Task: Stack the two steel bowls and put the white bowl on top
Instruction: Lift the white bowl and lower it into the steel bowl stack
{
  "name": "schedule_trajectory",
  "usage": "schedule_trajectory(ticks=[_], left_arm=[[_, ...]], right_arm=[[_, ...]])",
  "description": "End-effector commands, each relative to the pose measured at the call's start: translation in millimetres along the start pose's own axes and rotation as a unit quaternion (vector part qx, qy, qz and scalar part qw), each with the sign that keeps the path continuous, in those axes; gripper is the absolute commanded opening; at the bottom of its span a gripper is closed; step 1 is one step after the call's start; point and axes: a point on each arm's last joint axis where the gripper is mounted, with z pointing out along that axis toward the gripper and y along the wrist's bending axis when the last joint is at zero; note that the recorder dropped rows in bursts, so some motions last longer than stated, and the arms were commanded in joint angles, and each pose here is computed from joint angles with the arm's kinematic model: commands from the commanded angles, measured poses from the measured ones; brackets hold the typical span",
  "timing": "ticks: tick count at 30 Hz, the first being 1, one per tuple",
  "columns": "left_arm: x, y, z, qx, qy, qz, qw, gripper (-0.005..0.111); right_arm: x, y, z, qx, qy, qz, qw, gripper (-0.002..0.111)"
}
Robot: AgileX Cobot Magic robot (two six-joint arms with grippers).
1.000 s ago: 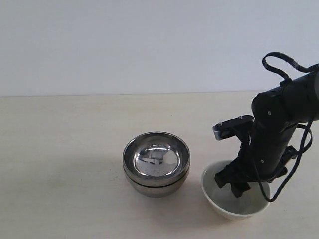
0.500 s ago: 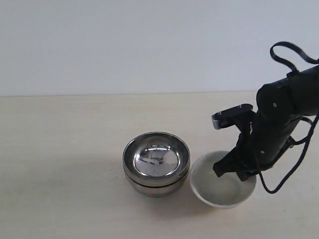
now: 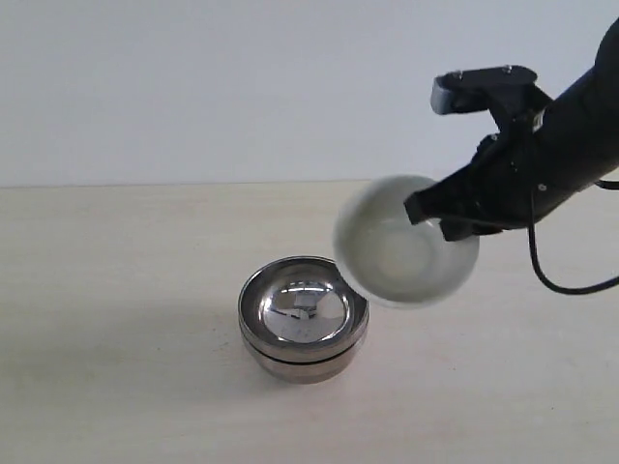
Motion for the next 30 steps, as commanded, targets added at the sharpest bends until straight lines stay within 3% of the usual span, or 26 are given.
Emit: schedule_trajectory(ticks=[1, 3, 15, 23, 30], left_arm=[[1, -0.1, 0, 0.000, 0.000, -0.007, 1.000, 0.004], [1, -0.1, 0, 0.000, 0.000, -0.007, 1.000, 0.004], [1, -0.1, 0, 0.000, 0.000, -0.007, 1.000, 0.004], [1, -0.1, 0, 0.000, 0.000, -0.007, 1.000, 0.004], [1, -0.1, 0, 0.000, 0.000, -0.007, 1.000, 0.004]], right_arm=[[-17, 24, -14, -0.121, -0.043, 0.026, 0.991, 0.000], [-18, 32, -6, -0.150, -0.043, 0.035, 0.987, 0.000], [-18, 55, 63, -0.160, 0.012, 0.041, 0.986, 0.000], [-16, 53, 99, -0.144, 0.030, 0.064, 0.987, 0.000], [-12, 53, 102, -0.144, 0.046, 0.053, 0.987, 0.000]])
